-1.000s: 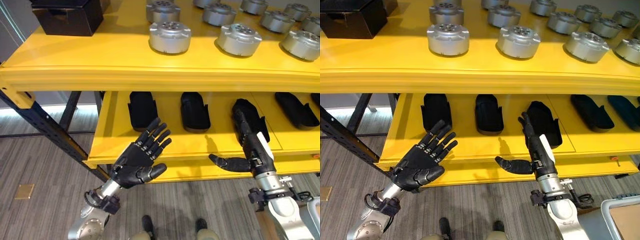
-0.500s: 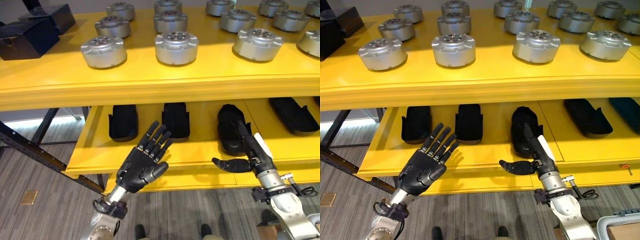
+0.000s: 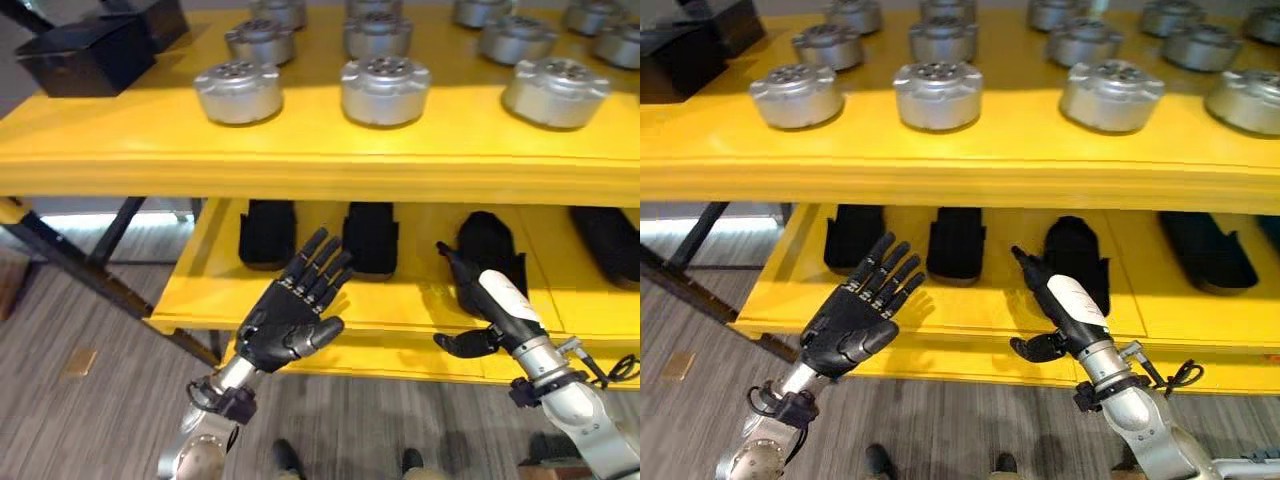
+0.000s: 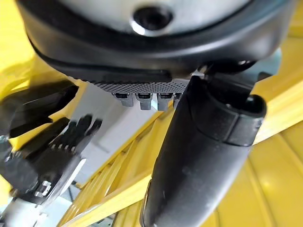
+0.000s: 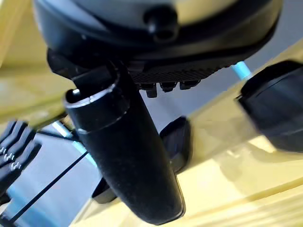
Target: Move parts from the plastic box to the shelf.
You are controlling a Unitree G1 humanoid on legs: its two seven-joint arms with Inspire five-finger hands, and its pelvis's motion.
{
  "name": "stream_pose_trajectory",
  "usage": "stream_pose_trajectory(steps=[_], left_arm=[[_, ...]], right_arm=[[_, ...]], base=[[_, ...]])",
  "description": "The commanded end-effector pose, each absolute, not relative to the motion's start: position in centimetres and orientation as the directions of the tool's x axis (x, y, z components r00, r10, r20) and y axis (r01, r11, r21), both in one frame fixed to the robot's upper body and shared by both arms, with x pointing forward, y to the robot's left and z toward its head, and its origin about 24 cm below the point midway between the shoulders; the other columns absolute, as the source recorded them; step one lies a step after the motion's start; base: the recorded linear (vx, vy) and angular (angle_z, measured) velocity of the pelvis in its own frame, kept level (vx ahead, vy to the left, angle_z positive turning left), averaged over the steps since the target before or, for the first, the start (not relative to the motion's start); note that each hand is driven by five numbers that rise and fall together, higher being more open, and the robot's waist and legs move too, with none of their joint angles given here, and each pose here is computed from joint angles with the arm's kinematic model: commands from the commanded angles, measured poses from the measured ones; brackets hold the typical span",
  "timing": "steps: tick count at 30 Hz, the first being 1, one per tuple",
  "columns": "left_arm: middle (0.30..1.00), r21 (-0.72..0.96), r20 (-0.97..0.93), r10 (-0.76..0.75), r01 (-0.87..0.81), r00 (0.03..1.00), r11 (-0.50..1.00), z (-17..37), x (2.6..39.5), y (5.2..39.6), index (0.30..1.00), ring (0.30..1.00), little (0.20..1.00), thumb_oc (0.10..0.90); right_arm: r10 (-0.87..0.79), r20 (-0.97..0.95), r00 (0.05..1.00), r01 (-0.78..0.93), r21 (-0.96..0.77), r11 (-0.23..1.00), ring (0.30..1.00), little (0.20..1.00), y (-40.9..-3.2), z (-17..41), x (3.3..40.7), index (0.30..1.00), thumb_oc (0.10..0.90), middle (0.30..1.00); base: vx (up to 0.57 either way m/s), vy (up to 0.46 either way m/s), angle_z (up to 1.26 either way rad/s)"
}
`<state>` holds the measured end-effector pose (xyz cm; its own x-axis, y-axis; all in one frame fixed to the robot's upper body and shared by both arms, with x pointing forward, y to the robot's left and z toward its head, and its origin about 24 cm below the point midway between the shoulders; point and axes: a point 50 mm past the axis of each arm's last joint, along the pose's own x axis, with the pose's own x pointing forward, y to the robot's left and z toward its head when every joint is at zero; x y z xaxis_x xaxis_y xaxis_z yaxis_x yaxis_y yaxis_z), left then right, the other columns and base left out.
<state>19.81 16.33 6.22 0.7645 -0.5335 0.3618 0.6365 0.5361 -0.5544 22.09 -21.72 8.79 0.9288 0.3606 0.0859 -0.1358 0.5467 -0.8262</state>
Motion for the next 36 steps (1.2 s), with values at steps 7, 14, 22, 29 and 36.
stream_pose_trajectory(steps=[7, 14, 22, 29, 36], left_arm=[[1.000, -0.309, 0.526, -0.544, 0.743, 0.654, 0.594, 11.4, 20.4, 18.6, 1.000, 1.000, 1.000, 0.900], [1.000, -0.310, 0.521, -0.557, 0.751, 0.647, 0.583, 11.4, 20.5, 18.8, 1.000, 1.000, 1.000, 0.900], [1.000, -0.312, 0.502, -0.584, 0.764, 0.638, 0.565, 11.5, 20.6, 18.9, 1.000, 1.000, 1.000, 0.900], [1.000, -0.318, 0.484, -0.611, 0.777, 0.626, 0.544, 11.4, 20.7, 18.7, 1.000, 1.000, 1.000, 0.900], [1.000, -0.319, 0.487, -0.626, 0.791, 0.609, 0.522, 11.3, 20.9, 18.4, 1.000, 1.000, 1.000, 0.900]], right_arm=[[0.268, 0.318, 0.909, 0.123, -0.822, 0.556, 1.000, 1.000, -22.1, 12.4, 22.5, 1.000, 0.900, 1.000], [0.122, 0.297, 0.947, 0.206, -0.854, 0.478, 1.000, 1.000, -23.6, 11.1, 22.6, 1.000, 0.900, 1.000], [0.043, 0.298, 0.954, 0.267, -0.903, 0.335, 1.000, 1.000, -25.9, 11.4, 23.7, 1.000, 0.900, 1.000], [0.021, 0.227, 0.974, 0.211, -0.930, 0.302, 1.000, 1.000, -26.6, 10.6, 25.0, 1.000, 0.900, 1.000], [0.036, 0.185, 0.982, 0.169, -0.950, 0.263, 1.000, 1.000, -26.4, 9.6, 26.1, 1.000, 0.900, 1.000]], base=[[0.05, 0.069, -0.09], [0.01, 0.031, 0.06], [0.01, -0.022, 0.00], [0.01, -0.050, 0.01], [0.00, -0.005, 0.00]])
